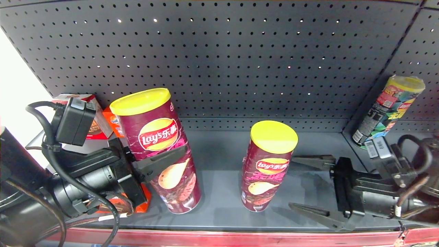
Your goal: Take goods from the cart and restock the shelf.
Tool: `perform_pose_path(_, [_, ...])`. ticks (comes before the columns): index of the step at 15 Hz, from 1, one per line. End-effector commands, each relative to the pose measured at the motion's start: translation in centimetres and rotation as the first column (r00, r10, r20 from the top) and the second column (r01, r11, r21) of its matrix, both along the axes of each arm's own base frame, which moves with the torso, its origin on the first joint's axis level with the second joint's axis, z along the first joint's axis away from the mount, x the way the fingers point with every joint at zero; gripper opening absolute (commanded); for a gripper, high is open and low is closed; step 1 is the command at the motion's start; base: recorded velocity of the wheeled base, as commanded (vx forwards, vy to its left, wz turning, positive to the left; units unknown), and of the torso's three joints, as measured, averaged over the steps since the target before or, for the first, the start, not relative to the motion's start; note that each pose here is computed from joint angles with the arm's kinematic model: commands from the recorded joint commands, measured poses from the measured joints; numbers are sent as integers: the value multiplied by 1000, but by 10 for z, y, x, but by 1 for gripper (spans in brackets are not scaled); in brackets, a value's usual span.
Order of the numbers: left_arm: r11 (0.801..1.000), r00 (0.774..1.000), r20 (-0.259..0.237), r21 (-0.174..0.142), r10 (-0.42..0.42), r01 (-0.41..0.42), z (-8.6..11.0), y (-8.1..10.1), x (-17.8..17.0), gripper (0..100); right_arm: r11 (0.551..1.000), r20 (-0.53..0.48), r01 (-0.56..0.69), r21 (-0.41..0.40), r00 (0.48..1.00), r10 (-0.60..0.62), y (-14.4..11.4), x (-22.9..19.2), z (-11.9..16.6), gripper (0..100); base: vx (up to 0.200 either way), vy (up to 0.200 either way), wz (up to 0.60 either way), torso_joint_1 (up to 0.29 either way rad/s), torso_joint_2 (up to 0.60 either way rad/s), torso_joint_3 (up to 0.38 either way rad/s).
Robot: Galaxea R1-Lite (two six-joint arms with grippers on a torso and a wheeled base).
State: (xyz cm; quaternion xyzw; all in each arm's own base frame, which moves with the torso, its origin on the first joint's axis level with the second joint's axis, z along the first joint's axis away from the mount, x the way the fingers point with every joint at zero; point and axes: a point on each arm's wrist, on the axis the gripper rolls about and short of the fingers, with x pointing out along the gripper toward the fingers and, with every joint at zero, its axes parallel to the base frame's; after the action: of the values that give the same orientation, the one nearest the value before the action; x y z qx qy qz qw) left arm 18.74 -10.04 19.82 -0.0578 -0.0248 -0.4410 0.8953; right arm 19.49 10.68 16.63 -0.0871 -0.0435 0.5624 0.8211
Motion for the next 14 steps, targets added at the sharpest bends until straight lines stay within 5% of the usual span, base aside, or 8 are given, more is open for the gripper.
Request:
perform_pose_path(1, [1000,1000,3,-2,-1,1,1,0,0,0,982,42,168,82,984,-172,-22,-54,19,100,0,0,0,0,0,0])
perform_pose_path(7, [1000,1000,8,-4,-1,1,2,0,0,0,874,-45,487,15,873,-485,-70,-134,-11,100,0,0,0,0,0,0])
perform_pose_path(10, [1000,1000,10,-3,-2,2,2,0,0,0,742,-133,669,-48,732,-668,-90,-161,-36,100,0,0,0,0,0,0])
perform_pose_path(12, [1000,1000,4,1,-2,2,0,0,-1,0,694,-149,718,-61,681,-717,-97,-173,-48,100,0,0,0,0,0,0])
perform_pose_path(14, [1000,1000,-2,5,-3,3,-1,0,-2,0,571,-178,812,-120,548,-817,-108,-188,-75,100,0,0,0,0,0,0])
